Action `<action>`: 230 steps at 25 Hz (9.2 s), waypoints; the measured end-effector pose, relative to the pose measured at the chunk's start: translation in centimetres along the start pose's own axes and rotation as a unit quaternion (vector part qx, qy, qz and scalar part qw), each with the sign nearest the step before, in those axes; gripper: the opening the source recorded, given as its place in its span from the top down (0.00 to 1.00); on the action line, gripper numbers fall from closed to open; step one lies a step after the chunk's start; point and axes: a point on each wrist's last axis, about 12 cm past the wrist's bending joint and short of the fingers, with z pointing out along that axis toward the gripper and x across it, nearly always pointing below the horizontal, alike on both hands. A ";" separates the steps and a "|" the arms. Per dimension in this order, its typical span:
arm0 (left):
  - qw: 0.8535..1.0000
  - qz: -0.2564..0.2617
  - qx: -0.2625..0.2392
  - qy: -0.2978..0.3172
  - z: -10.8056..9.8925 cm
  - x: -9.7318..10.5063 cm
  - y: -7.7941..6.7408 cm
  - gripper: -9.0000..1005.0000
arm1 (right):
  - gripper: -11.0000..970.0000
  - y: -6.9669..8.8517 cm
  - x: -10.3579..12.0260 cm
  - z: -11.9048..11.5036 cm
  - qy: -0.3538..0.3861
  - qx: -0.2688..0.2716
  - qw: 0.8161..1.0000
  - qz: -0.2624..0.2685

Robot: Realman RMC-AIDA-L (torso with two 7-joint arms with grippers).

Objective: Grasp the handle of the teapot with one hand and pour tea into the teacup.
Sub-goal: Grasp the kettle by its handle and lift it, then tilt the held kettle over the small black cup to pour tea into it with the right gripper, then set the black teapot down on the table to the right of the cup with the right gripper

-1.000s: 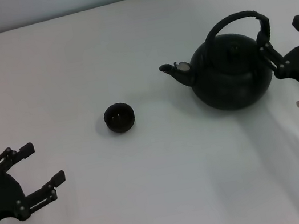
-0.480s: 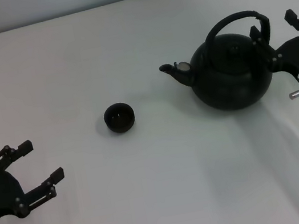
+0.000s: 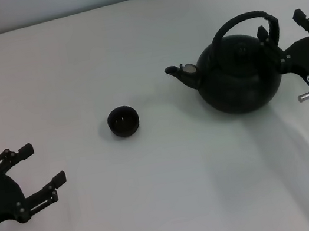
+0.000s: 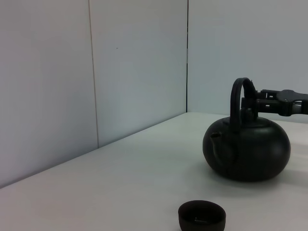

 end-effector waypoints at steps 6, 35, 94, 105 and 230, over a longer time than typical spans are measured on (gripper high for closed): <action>1.000 -0.001 0.000 0.000 0.0 0.0 0.0 0.14 | 0.21 0.1 0.1 -0.2 0.002 0.001 1.000 0.009; 1.000 -0.003 -0.004 -0.008 -0.1 0.0 -0.1 0.14 | 0.91 0.1 -0.6 0.0 -0.024 -0.001 0.999 0.034; 1.000 -0.002 -0.002 -0.020 0.6 -0.3 -0.2 0.14 | 0.88 0.8 -6.3 12.9 -0.011 -0.282 0.951 -0.128; 1.000 0.001 -0.001 -0.020 0.8 -0.4 -0.1 0.14 | 0.88 1.1 -6.3 12.9 -0.023 -0.295 0.940 -0.173; 0.999 -0.004 -0.003 -0.036 0.8 -0.6 -0.2 0.14 | 0.82 -3.2 -0.9 3.5 0.029 -0.104 0.994 0.033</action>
